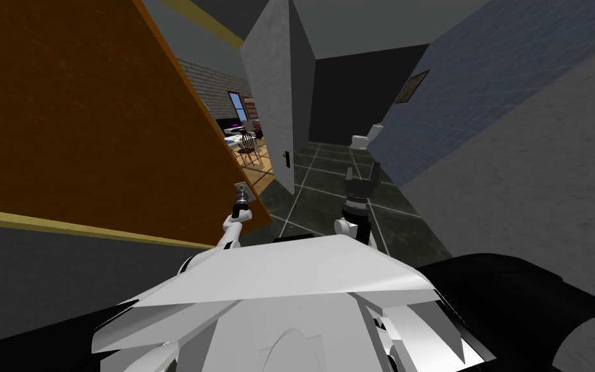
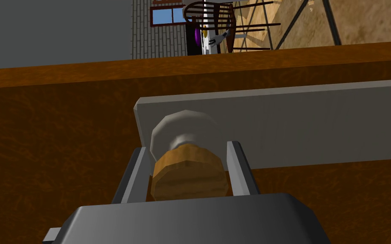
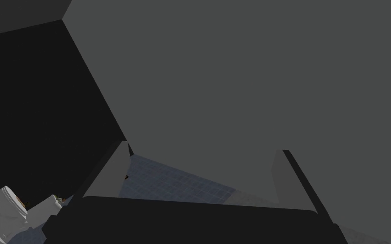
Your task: Pull the door open
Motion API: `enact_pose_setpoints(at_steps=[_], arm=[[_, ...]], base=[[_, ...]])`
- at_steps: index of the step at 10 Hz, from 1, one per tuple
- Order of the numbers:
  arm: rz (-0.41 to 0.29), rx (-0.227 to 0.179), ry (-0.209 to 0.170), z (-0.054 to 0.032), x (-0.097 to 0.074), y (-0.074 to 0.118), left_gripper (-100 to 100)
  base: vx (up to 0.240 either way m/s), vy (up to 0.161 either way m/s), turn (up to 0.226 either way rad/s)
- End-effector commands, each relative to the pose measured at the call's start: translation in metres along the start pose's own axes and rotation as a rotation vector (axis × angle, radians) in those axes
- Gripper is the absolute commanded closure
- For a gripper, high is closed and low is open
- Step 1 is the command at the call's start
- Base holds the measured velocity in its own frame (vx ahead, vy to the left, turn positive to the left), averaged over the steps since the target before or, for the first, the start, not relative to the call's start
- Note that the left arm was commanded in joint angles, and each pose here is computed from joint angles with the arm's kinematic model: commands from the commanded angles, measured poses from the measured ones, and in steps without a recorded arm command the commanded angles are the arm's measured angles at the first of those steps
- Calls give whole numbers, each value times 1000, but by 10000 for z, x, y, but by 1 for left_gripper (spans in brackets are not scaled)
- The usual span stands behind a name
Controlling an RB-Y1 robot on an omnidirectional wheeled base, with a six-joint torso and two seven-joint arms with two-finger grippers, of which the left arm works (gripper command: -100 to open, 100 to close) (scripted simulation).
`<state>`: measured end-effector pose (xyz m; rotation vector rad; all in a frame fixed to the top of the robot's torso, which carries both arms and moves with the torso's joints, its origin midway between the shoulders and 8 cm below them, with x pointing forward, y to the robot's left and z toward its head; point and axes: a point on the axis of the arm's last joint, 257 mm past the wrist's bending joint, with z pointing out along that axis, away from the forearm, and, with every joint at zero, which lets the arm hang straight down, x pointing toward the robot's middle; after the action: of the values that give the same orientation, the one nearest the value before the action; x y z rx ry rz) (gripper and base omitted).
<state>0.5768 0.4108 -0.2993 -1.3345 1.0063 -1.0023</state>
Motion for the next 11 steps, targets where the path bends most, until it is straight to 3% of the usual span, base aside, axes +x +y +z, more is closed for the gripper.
enact_pose_setpoints(at_steps=[1, 11], arm=[[0, 1, 10, 4, 30, -6, 100], [3, 7, 87, 15, 253, -30, 100]], base=[[-133, 20, -80], [-191, 62, -92]])
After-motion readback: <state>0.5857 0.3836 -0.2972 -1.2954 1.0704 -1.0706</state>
